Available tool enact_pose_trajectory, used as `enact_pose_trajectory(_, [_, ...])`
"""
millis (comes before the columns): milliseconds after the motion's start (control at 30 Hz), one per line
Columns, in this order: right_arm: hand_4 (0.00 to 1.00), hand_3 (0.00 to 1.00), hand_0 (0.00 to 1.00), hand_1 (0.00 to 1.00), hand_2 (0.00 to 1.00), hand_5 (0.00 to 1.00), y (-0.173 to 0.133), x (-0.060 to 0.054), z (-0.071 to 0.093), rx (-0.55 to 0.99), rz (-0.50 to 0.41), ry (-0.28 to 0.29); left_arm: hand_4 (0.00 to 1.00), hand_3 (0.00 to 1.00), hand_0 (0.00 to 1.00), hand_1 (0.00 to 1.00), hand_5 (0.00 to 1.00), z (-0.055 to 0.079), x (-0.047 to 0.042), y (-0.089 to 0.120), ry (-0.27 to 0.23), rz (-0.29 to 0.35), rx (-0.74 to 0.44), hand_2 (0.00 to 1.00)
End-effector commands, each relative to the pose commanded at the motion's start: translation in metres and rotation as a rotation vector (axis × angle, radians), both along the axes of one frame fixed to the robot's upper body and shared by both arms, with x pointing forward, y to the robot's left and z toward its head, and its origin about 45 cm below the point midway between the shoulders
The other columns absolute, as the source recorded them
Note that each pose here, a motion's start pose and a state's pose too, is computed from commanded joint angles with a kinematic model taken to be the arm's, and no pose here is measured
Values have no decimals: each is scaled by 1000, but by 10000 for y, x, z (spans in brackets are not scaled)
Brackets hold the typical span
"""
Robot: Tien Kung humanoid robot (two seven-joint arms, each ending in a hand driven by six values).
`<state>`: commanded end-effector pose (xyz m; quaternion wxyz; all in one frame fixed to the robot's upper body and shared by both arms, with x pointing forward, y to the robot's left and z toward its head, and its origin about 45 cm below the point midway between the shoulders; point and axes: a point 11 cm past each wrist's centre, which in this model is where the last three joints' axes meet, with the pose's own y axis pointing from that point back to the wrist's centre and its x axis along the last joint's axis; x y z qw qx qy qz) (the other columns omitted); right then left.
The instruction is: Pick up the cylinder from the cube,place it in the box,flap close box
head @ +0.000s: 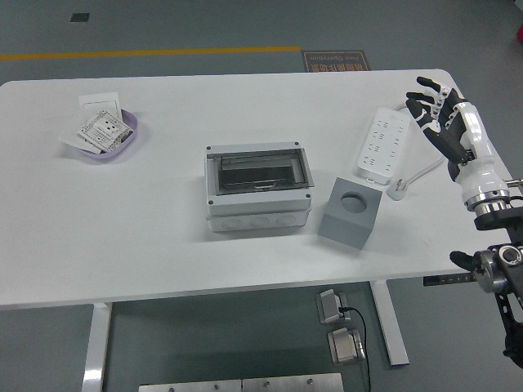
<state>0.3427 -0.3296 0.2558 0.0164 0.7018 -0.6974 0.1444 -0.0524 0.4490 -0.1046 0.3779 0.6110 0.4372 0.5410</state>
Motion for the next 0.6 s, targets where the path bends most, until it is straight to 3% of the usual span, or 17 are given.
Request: enact_pose_trajectory(600, [912,762,807,683,678,581,-113,-21,0,-7,-39,-6,666,601,593,660,294,10,-29,23,5,2,4,607])
